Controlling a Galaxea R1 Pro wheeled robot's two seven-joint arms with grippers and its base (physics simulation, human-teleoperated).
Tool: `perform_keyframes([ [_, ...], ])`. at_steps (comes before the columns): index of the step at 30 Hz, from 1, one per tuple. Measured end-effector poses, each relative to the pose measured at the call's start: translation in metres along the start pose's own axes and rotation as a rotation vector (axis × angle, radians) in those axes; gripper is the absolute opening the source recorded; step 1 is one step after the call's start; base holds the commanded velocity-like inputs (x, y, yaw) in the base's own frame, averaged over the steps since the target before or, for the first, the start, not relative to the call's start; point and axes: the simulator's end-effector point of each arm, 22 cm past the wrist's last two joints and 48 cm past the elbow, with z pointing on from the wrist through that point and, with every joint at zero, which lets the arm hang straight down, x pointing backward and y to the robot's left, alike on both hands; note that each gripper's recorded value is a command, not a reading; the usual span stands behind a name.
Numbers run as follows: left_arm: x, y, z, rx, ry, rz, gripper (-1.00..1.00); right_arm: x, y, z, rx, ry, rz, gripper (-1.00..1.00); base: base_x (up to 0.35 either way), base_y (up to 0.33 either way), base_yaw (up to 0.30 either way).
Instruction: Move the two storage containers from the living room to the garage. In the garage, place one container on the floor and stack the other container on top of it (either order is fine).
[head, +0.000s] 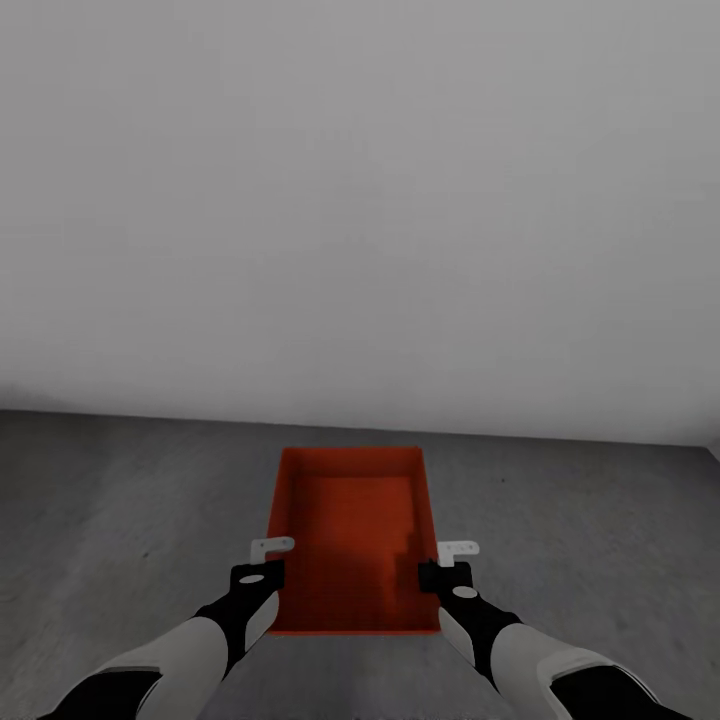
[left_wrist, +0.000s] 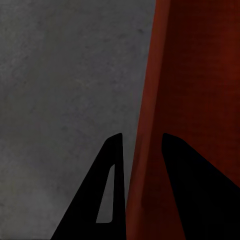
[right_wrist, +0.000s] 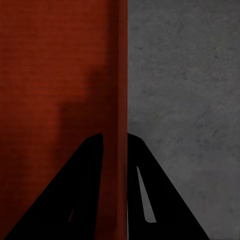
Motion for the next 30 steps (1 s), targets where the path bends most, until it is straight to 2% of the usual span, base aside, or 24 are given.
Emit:
perform_keyframes([
  [30, 0.026, -0.001, 0.012, -0.003, 0.047, 0.011, -1.00, 0.027, 0.001, 0.010, -0.001, 0.048, -0.002, -1.00, 0.000, 0.000, 0.000],
])
